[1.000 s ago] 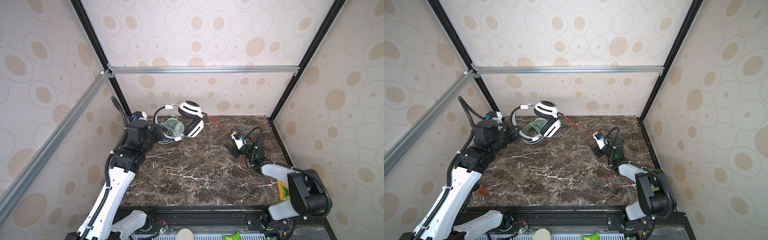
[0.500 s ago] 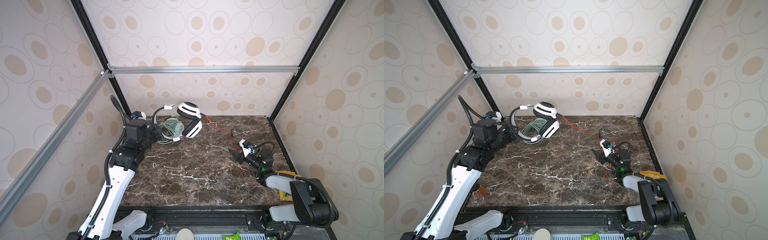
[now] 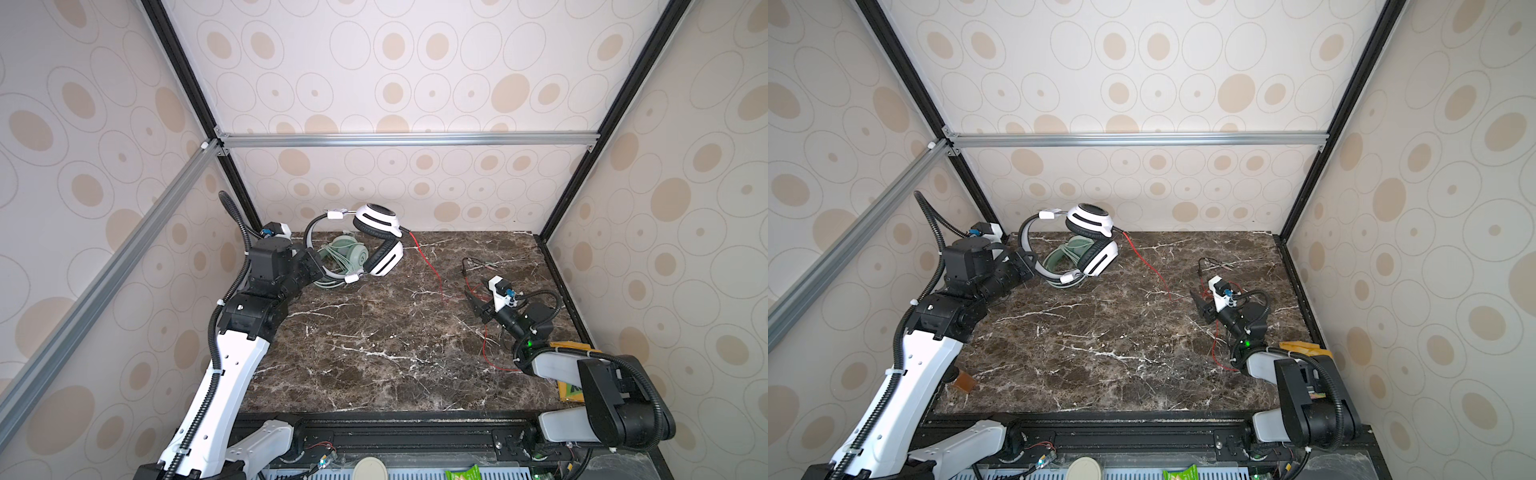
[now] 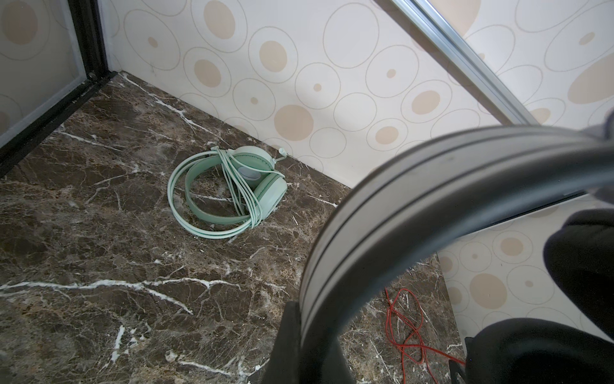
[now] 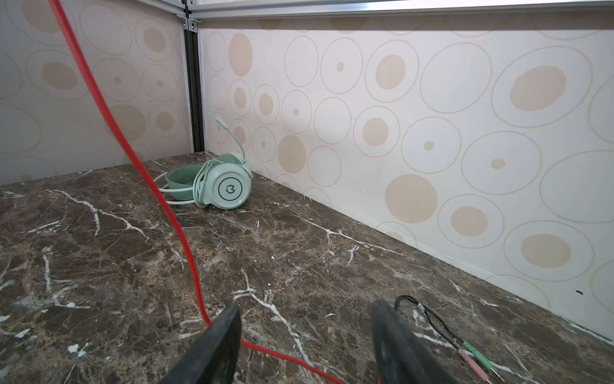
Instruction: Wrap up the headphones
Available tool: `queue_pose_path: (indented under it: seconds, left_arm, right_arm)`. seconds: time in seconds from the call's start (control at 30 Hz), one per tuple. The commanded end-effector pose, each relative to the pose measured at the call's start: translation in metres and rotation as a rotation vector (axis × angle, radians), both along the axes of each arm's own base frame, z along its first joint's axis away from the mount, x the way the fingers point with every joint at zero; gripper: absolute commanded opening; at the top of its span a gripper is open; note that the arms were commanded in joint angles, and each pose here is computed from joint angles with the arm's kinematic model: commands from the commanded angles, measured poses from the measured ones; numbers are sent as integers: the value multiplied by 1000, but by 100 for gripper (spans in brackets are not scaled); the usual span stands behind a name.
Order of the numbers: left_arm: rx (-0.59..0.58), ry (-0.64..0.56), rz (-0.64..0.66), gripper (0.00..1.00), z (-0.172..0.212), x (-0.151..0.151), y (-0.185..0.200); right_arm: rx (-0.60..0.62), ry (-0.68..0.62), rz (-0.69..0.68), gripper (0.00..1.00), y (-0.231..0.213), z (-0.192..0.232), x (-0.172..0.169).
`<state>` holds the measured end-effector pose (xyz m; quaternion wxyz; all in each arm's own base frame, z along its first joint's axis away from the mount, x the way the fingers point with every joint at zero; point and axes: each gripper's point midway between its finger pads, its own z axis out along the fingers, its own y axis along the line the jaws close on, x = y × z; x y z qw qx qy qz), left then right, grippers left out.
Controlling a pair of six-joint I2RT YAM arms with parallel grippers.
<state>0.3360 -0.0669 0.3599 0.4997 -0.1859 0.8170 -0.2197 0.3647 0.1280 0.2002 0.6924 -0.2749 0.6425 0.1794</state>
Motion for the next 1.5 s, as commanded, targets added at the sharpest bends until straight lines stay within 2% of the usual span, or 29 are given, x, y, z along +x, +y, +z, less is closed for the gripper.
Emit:
queue_pose_path:
  seconds: [0.0, 0.1, 0.4, 0.73, 1.03, 1.07, 1.2, 1.37, 1.4, 1.47]
  left_arm:
    - [-47, -142, -7, 0, 52, 1, 0]
    - [-52, -143, -10, 0, 53, 1, -1]
    - [-51, -151, -2, 0, 61, 0, 2]
    - [-90, -186, -29, 0, 82, 2, -3]
    - [-145, -190, -68, 0, 86, 2, -12]
    - [-148, -189, -70, 0, 85, 2, -13]
    - [-157, -184, -69, 0, 86, 2, -13]
    - [-175, -185, -78, 0, 88, 2, -14]
    - [-178, -185, -80, 0, 87, 3, -15]
    - [-180, -184, -80, 0, 87, 3, -15]
  right_arm:
    - [7, 43, 142, 61, 19, -3, 0]
    - [4, 102, 254, 61, 33, -15, -1]
    - [-6, 154, 363, 58, 45, -24, -5]
    - [-135, 204, 333, 58, 55, -39, -8]
    - [-133, 190, 319, 58, 61, -32, 7]
    - [-130, 186, 324, 56, 62, -30, 8]
    - [-117, 194, 347, 39, 65, -28, 8]
    - [-100, 199, 389, 35, 69, -32, -5]
    - [-101, 201, 401, 30, 71, -33, -9]
    - [-96, 209, 412, 13, 72, -33, -11]
